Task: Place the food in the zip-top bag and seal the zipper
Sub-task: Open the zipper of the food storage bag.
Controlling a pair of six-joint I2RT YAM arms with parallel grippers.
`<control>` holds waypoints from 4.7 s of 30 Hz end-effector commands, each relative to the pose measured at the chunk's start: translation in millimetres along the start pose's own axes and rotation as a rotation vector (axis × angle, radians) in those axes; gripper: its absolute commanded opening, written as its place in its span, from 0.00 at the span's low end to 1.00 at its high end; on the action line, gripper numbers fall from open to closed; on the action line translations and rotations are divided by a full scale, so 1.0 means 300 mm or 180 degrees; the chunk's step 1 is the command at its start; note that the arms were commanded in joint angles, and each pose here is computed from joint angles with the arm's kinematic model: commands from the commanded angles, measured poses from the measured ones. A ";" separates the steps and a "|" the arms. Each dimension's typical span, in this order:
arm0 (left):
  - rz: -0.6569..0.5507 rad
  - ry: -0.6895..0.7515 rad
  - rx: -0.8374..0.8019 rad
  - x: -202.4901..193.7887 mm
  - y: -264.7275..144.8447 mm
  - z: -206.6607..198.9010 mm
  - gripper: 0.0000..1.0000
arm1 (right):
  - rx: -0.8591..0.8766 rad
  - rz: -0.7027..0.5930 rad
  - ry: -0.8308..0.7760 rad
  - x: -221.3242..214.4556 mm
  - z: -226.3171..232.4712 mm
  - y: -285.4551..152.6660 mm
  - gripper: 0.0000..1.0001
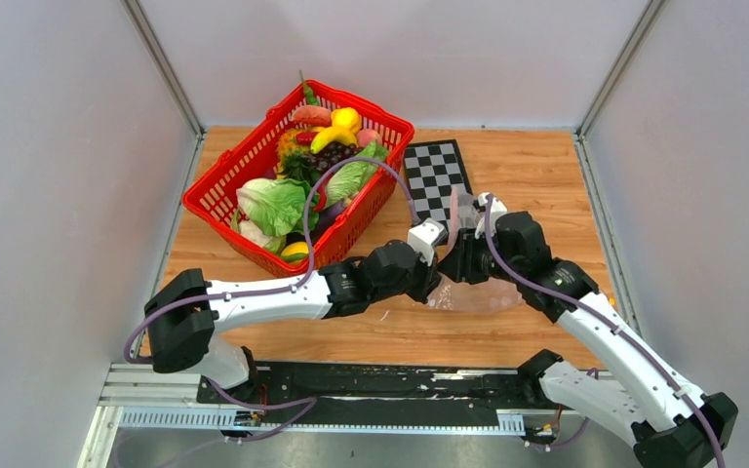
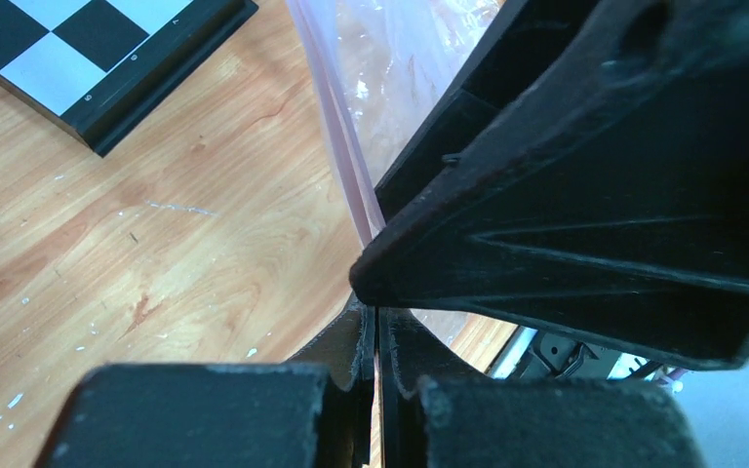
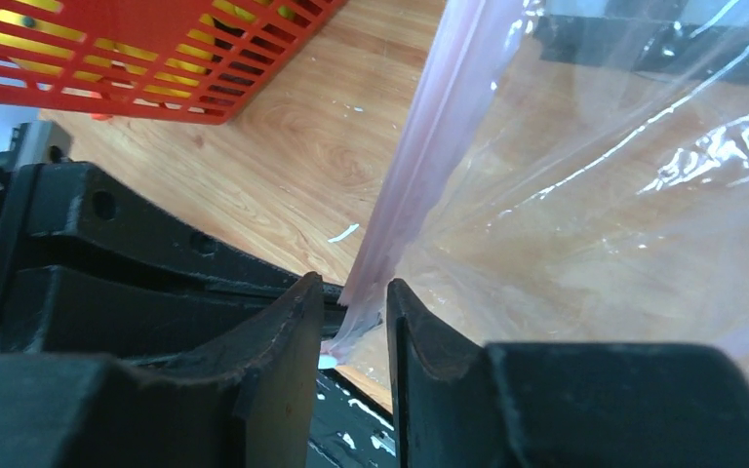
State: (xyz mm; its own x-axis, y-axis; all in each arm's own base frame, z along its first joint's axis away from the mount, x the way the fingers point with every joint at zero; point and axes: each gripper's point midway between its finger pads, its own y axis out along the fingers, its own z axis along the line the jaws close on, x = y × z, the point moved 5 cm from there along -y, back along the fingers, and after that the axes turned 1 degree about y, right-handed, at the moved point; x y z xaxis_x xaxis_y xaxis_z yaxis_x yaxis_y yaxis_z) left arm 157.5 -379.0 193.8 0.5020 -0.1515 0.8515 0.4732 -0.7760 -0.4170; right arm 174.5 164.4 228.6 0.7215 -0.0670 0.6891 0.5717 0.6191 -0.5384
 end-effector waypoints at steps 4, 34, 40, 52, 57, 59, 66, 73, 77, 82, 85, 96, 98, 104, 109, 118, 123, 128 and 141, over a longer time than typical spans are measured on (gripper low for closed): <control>-0.0246 -0.0029 -0.0084 0.095 -0.039 -0.035 0.00 | -0.0208 0.0024 -0.0098 0.004 -0.019 0.009 0.26; -0.0252 -0.0012 -0.0177 0.114 -0.060 -0.052 0.00 | -0.0248 -0.0159 -0.0094 0.018 -0.031 0.020 0.34; -0.0232 -0.0021 -0.0224 0.114 -0.058 -0.060 0.00 | -0.0787 -0.0391 -0.0103 0.085 -0.083 0.019 0.32; -0.0225 -0.0021 -0.0200 0.117 -0.057 -0.059 0.00 | -0.0993 -0.0488 -0.0319 0.149 -0.059 0.019 0.40; -0.0195 -0.0027 -0.0214 0.115 -0.051 -0.063 0.00 | -0.1285 -0.0386 -0.0411 0.162 -0.085 0.033 0.29; -0.0196 -0.0062 -0.0171 0.113 -0.052 -0.057 0.00 | -0.1273 -0.0291 -0.0380 0.151 -0.083 0.043 0.18; -0.0237 -0.0234 0.0310 0.093 -0.058 0.015 0.21 | -0.1116 -0.0308 -0.0301 0.123 -0.061 -0.025 0.00; -0.0312 -0.0291 0.0038 0.170 0.003 -0.026 0.53 | -0.0835 -0.0089 -0.0116 0.031 -0.047 -0.048 0.00; -0.0314 -0.0276 -0.0101 0.194 0.030 -0.050 0.55 | -0.0686 -0.0110 -0.0078 0.020 -0.031 -0.056 0.00; -0.0103 -0.0231 0.0199 0.153 0.059 0.024 0.30 | -0.0599 -0.0234 -0.0045 0.043 -0.008 -0.091 0.00; -0.0036 -0.0182 0.0417 0.109 0.046 0.072 0.16 | -0.0695 -0.0259 -0.0095 0.062 -0.008 -0.133 0.00; 0.0102 0.0094 0.0976 0.088 0.028 0.172 0.01 | -0.1268 0.0519 -0.0515 0.056 -0.023 -0.358 0.00; 0.0101 0.0102 0.0940 0.099 0.037 0.165 0.01 | -0.1320 0.0547 -0.0532 0.066 -0.020 -0.379 0.00; 0.0094 0.0114 0.0932 0.114 0.049 0.162 0.03 | -0.1728 0.0046 -0.0316 0.116 -0.065 -0.362 0.00; 0.0006 0.0183 0.0575 0.178 0.042 0.104 0.44 | -0.1361 -0.0295 -0.0079 0.124 -0.045 -0.236 0.00; -0.0101 0.0268 0.0180 0.285 -0.050 0.038 0.74 | -0.1149 -0.0601 0.0226 0.139 -0.036 -0.130 0.00; -0.0233 0.0319 0.0116 0.341 -0.124 0.022 0.79 | -0.1141 -0.0590 0.0194 0.147 -0.035 -0.108 0.00; -0.0474 0.0437 0.0317 0.418 -0.237 0.050 0.88 | -0.1050 -0.0582 0.0177 0.144 -0.028 -0.092 0.00; -0.1110 0.0016 0.1547 0.507 -0.547 0.287 1.00 | -0.0903 -0.0577 0.0153 0.139 -0.014 -0.077 0.00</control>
State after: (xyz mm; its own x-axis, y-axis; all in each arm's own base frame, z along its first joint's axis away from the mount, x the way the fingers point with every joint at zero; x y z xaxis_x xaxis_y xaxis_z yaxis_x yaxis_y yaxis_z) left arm 208.1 -265.2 362.7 0.2659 0.0109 0.9639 0.7784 -0.5923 -0.2080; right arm 189.1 136.0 256.4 0.6451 -0.1675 0.7455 0.7533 0.3023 -0.5840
